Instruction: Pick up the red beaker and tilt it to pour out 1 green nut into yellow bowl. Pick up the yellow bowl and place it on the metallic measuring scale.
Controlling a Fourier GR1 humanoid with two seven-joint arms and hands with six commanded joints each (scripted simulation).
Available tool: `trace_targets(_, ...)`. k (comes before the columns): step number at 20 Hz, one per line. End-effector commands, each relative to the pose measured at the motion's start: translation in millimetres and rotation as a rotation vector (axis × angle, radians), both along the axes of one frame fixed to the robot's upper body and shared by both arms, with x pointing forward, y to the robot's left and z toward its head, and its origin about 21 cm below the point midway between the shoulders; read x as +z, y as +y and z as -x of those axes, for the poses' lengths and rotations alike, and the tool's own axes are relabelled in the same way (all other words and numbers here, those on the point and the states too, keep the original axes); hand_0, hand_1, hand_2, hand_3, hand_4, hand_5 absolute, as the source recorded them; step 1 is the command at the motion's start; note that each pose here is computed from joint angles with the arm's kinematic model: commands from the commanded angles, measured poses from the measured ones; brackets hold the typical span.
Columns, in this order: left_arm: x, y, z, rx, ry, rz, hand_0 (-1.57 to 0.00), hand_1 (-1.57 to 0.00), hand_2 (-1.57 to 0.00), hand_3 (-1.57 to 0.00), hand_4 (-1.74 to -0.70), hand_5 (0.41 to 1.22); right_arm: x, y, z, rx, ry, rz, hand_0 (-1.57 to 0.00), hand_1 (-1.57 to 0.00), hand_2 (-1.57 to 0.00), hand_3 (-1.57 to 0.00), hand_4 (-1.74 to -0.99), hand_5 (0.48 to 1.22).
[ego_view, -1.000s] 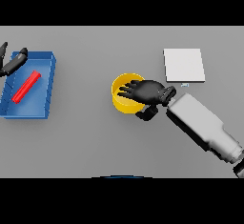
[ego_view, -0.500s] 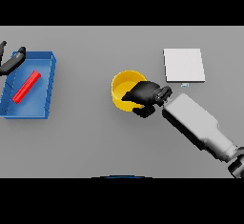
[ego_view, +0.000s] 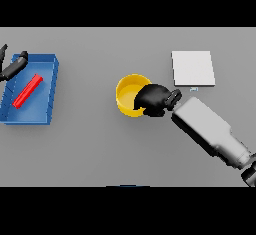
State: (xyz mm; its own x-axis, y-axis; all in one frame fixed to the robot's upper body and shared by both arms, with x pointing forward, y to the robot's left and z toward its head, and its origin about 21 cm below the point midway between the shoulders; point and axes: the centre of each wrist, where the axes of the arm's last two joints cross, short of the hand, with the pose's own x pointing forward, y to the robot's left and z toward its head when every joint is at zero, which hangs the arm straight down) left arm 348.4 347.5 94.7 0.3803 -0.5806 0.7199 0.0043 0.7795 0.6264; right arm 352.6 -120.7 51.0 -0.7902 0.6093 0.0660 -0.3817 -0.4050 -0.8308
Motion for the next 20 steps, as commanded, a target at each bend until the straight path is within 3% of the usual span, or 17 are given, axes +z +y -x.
trace_targets(1, 4.1, 2.9, -0.1, -0.004, -0.007, -0.002, 0.0, 0.0, 0.0, 0.0, -0.72, 0.696, 1.2, -1.0, -0.5, -0.006, -0.004, -0.002, -1.48, -1.48, -1.29, -1.23, -1.708, 1.197)
trace_targets(6, 6.3, 1.3, 1.1, -0.006, 0.001, 0.008, 0.0, 0.0, 0.0, 0.0, -0.72, 0.696, 14.0, -7.9, -2.7, -0.047, -0.008, -0.032, -1.54, -1.54, -1.33, -1.34, -1.73, 1.213)
trace_targets(11, 5.1, -2.1, -1.3, -0.013, 0.001, 0.002, 0.0, 0.0, 0.0, 0.0, -0.72, 0.692, 50.4, -21.2, -1.3, -0.08, -0.037, -0.063, -1.56, -1.56, -1.43, -1.23, -1.737, 1.218)
trace_targets(14, 5.9, -1.4, -3.1, -0.014, 0.014, -0.002, 0.0, 0.0, 0.0, 0.0, -0.71, 0.686, 62.4, -28.6, -2.7, -0.135, -0.101, -0.076, -1.57, -1.57, -1.46, -1.18, -1.739, 1.22)
trace_targets(18, 8.7, -0.8, 0.9, -0.014, 0.008, -0.007, 0.0, 0.0, 0.0, 0.0, -0.72, 0.688, 68.2, -49.3, 2.7, -0.157, -0.115, -0.078, -1.56, -1.57, -1.52, -1.16, -1.74, 1.22)
trace_targets(20, 11.6, -2.4, 2.8, -0.009, 0.003, -0.004, 0.0, 0.0, 0.0, 0.0, -0.72, 0.698, 78.1, -59.7, -3.2, -0.187, -0.154, -0.076, -1.56, -1.57, -1.51, -1.15, -1.741, 1.22)
